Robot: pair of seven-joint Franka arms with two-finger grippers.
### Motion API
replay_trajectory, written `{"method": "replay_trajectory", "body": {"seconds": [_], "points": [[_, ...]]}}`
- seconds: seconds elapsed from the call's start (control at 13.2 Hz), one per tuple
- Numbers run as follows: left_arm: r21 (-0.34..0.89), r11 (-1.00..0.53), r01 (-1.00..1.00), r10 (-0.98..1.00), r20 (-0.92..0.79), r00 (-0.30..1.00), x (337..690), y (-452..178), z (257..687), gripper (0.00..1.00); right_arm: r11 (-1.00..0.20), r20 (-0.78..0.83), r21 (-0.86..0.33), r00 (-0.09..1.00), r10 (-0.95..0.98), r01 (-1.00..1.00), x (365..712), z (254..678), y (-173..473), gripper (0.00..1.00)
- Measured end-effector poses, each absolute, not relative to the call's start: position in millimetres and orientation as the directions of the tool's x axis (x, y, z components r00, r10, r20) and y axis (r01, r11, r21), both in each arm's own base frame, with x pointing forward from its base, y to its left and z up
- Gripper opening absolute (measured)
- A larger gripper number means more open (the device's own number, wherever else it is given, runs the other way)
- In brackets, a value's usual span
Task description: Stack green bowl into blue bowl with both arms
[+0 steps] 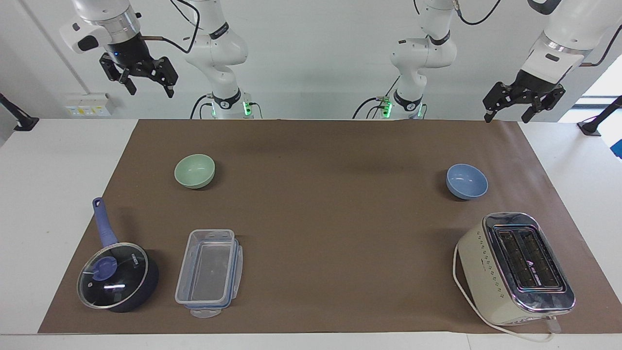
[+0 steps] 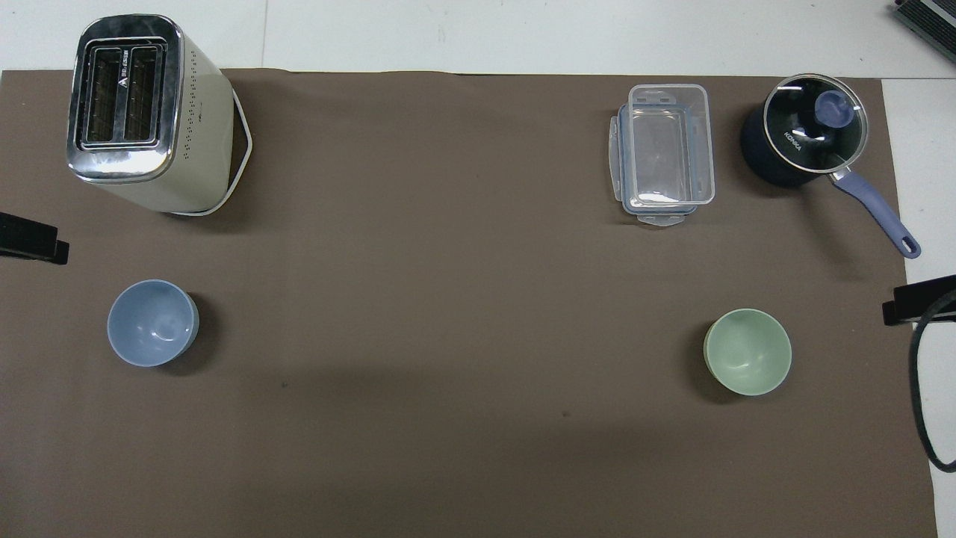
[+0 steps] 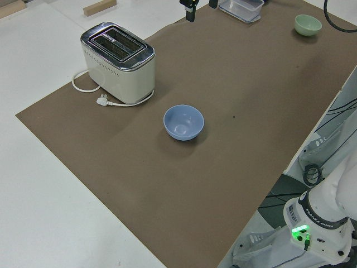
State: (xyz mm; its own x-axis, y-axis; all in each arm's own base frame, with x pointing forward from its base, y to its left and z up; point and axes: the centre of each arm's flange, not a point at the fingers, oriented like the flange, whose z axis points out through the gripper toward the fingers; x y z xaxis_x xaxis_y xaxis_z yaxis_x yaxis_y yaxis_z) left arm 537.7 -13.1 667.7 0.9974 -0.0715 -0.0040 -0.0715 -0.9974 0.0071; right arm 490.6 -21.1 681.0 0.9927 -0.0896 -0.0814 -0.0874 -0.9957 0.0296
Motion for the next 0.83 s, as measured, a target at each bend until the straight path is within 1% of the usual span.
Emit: {"method": "replay_trajectory", "body": {"seconds": [0.45, 0.68, 0.83], "points": [[0.007, -0.997, -0.074, -0.074, -0.006, 0.997, 537.6, -14.7, 667.3, 1.0, -0.996, -0.08, 0.028, 0.993, -0.089, -0.087, 490.5, 681.5, -20.9, 1.0], [0.007, -0.997, -0.076, -0.076, -0.006, 0.997, 537.6, -15.4, 667.3, 1.0, -0.996, -0.077, 0.003, 0.993, -0.085, -0.086, 491.3, 681.9, -18.8, 1.0], [0.007, -0.997, -0.076, -0.076, -0.006, 0.997, 537.6, -15.3, 667.3, 1.0, -0.996, -0.04, -0.002, 0.995, -0.086, -0.087, 495.9, 684.8, -19.4, 1.0]]}}
